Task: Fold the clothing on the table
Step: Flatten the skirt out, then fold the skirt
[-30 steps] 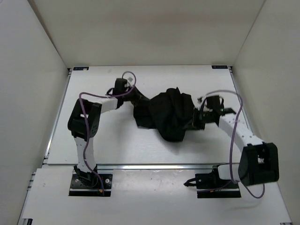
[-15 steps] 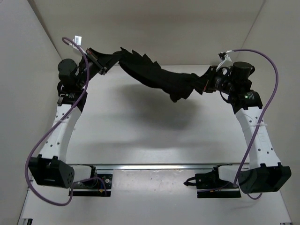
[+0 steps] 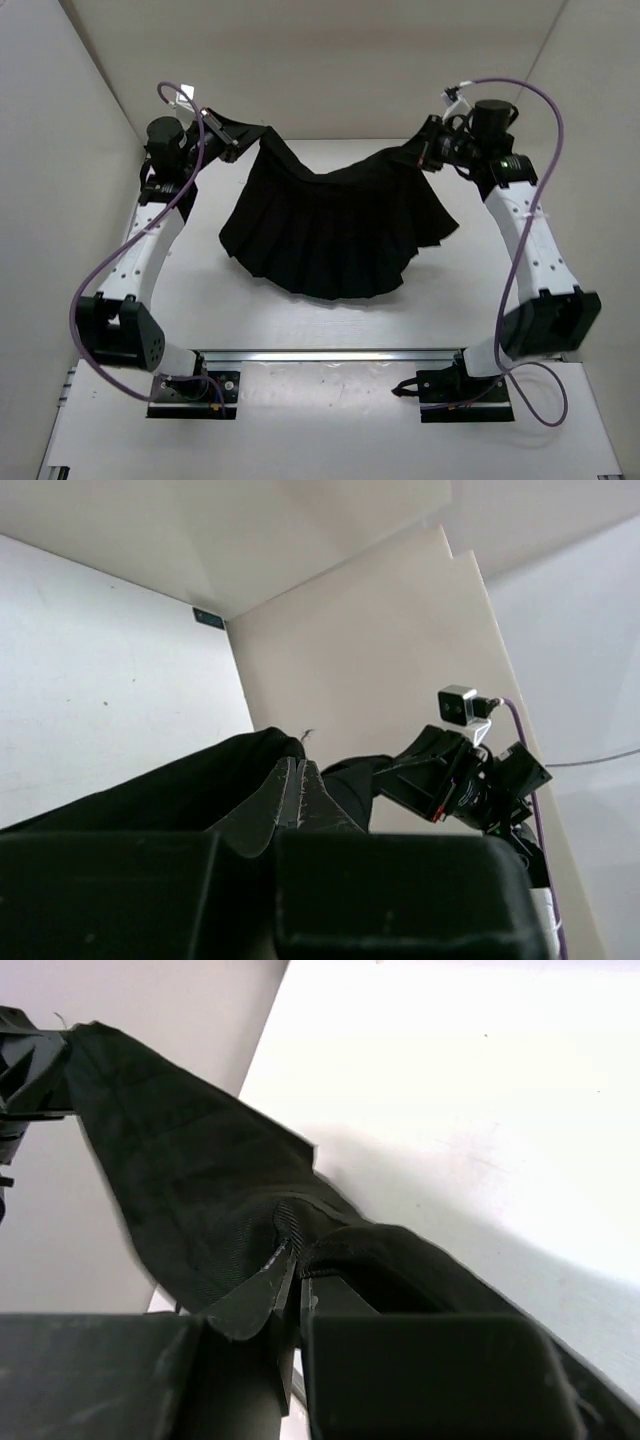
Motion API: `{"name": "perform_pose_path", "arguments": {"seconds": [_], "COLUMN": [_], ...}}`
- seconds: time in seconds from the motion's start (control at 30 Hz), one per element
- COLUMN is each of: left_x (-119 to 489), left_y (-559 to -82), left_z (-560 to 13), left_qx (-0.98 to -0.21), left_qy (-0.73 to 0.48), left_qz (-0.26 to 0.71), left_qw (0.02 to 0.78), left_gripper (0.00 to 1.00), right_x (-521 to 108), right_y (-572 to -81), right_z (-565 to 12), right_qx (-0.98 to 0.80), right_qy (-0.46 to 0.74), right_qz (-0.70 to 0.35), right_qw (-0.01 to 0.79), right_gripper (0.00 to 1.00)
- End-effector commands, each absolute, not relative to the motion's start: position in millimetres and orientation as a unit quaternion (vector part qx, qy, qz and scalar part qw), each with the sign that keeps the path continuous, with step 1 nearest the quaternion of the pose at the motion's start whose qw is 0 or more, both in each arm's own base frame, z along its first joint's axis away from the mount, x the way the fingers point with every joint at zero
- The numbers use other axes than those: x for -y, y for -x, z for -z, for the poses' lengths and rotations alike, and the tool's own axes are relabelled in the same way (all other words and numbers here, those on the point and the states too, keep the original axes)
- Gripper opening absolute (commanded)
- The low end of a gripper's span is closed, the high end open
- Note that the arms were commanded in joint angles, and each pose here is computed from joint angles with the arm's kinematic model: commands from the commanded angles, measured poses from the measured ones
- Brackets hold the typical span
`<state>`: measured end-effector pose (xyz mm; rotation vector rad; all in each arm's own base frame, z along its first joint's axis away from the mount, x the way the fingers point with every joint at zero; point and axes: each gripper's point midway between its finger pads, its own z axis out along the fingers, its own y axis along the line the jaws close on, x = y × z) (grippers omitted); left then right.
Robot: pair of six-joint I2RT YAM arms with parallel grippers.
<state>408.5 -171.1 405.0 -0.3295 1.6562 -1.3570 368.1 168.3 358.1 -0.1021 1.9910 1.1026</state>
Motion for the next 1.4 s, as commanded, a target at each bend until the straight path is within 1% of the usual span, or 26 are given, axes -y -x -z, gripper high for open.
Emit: {"name": "perform_pose_path", "arguments": {"seconds": [0.0,0.07,0.13,0.2,0.23,0.27,0.3,0.37,0.4,0.43,0.47,0.5,0.53,0.57,0.6,0.63,0.7,0.73,0.8,0.87,0.9,0.97,1.03,1.17,1.27,1.37], "left_x": [166,161,160,156,156,162,166,171,174,177,176,178,176,170,163,159,147,144,143,144,146,143,142,146,157,170], "left_y": [-412,-411,-401,-392,-386,-384,-372,-358,-346,-330,-312,-302,-282,-266,-264,-252,-246,-244,-247,-250,-254,-263,-273,-294,-303,-311], "left_z": [-463,-483,-492,-485,-473,-445,-443,-376,-362,-323,-287,-258,-221,-187,-174,-151,-124,-113,-102,-93,-90,-85,-81,-69,-61,-56], "left_qx": [-0.642,-0.637,-0.638,-0.637,-0.639,-0.656,-0.655,-0.694,-0.701,-0.723,-0.742,-0.762,-0.783,-0.799,-0.803,-0.816,-0.828,-0.838,-0.852,-0.859,-0.864,-0.868,-0.872,-0.88,-0.874,-0.875], "left_qy": [0.11,0.099,0.09,0.092,0.096,0.109,0.103,0.127,0.13,0.143,0.161,0.176,0.184,0.2,0.212,0.221,0.232,0.228,0.223,0.216,0.209,0.211,0.211,0.206,0.216,0.215], "left_qz": [0.563,0.551,0.548,0.549,0.549,0.55,0.549,0.533,0.532,0.523,0.513,0.495,0.479,0.46,0.448,0.432,0.414,0.4,0.379,0.368,0.362,0.348,0.334,0.314,0.33,0.33], "left_qw": [0.51,0.53,0.534,0.534,0.53,0.506,0.509,0.466,0.458,0.429,0.401,0.379,0.353,0.331,0.331,0.314,0.3,0.293,0.284,0.282,0.28,0.284,0.291,0.29,0.282,0.281], "left_gripper": [0.0,0.0,0.0,0.0,0.0,0.0,0.0,0.0,0.02,0.08,0.23,0.31,0.33,0.39,0.45,0.46,0.48,0.5,0.53,0.54,0.54,0.56,0.64,0.61,0.63,0.63], "right_x": [-178,-176,-173,-163,-163,-158,-153,-149,-148,-144,-142,-141,-127,-115,-100,-93,-82,-81,-78,-77,-78,-83,-93,-108,-120,-125], "right_y": [-381,-384,-382,-387,-386,-384,-383,-376,-367,-357,-348,-333,-320,-312,-307,-296,-284,-283,-277,-276,-271,-276,-272,-282,-286,-293], "right_z": [-427,-448,-458,-438,-418,-413,-392,-352,-323,-292,-257,-231,-195,-167,-147,-130,-112,-109,-99,-88,-79,-72,-62,-50,-44,-38], "right_qx": [-0.753,-0.743,-0.737,-0.752,-0.764,-0.767,-0.778,-0.802,-0.821,-0.841,-0.864,-0.884,-0.913,-0.932,-0.947,-0.955,-0.959,-0.958,-0.96,-0.964,-0.966,-0.962,-0.961,-0.958,-0.954,-0.956], "right_qy": [0.088,0.093,0.092,0.064,0.056,0.048,0.035,0.009,-0.004,-0.019,-0.038,-0.038,-0.051,-0.061,-0.063,-0.063,-0.08,-0.084,-0.09,-0.084,-0.086,-0.089,-0.087,-0.094,-0.1,-0.091], "right_qz": [-0.441,-0.439,-0.445,-0.444,-0.448,-0.449,-0.447,-0.443,-0.434,-0.42,-0.399,-0.378,-0.325,-0.279,-0.229,-0.209,-0.203,-0.204,-0.189,-0.176,-0.179,-0.194,-0.207,-0.216,-0.238,-0.233], "right_qw": [0.481,0.497,0.5,0.483,0.46,0.455,0.439,0.4,0.371,0.34,0.306,0.271,0.24,0.222,0.215,0.2,0.18,0.186,0.186,0.183,0.168,0.173,0.16,0.165,0.156,0.154], "right_gripper": [0.0,0.0,0.0,0.0,0.0,0.0,0.0,0.0,0.0,0.03,0.07,0.2,0.35,0.42,0.56,0.6,0.61,0.62,0.62,0.62,0.62,0.6,0.59,0.57,0.56,0.57]}}
